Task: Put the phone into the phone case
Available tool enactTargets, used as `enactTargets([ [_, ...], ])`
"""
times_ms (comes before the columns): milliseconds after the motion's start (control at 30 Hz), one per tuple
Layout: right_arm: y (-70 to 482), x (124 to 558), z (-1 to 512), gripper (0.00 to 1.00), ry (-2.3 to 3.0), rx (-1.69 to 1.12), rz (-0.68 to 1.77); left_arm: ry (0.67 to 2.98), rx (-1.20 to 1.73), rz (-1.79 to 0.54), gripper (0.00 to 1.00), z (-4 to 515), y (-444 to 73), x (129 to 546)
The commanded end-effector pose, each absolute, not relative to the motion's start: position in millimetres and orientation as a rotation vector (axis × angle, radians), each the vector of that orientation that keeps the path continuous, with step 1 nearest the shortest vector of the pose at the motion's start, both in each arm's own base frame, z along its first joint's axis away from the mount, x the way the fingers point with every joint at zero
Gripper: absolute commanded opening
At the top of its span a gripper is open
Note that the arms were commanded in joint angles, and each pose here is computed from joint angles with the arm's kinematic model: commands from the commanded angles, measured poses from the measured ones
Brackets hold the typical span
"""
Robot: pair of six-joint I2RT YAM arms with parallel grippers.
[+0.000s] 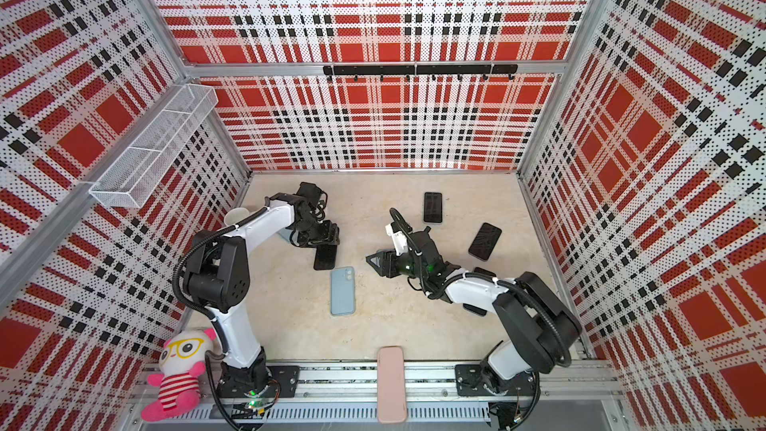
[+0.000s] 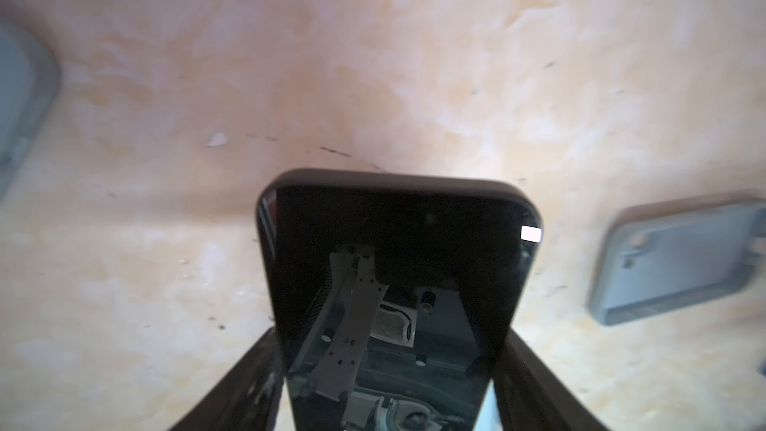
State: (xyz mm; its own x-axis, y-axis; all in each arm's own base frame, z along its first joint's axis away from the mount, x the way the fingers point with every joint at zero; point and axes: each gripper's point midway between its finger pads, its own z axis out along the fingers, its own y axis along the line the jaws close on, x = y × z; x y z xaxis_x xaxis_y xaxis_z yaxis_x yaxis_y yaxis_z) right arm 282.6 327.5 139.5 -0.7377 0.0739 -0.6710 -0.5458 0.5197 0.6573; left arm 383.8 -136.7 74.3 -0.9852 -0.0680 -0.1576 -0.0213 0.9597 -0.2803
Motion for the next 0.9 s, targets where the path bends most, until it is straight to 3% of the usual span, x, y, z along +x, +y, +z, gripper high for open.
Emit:
enactTargets([
  [0,342.6,286.6,162.1,0.53,1.956,-0.309,1.306,2.785,-0.252,-0.672,0.64,113.2,-150.4,397.3],
  [200,354.4,291.9,160.7,0.52,1.898,-0.195,1.306,2.448,-0.693,-0.995,0.26,142.4,-172.9,397.5],
  [367,374.8,289.3,155.1,0.54,1.860,-0.194,1.187,2.224,-0.961,-1.086,0.08,151.8,-169.5,389.2],
  [500,389.6,296.0,144.1,0.55,1.866,-0.167,1.196,2.193,-1.054,-1.133,0.00,145.9,-174.7,377.9],
  [867,379.2,308.0,130.3,0.59,1.872,-0.122,1.141,2.123,-1.122,-1.247,0.00,151.2,-180.7,366.8],
])
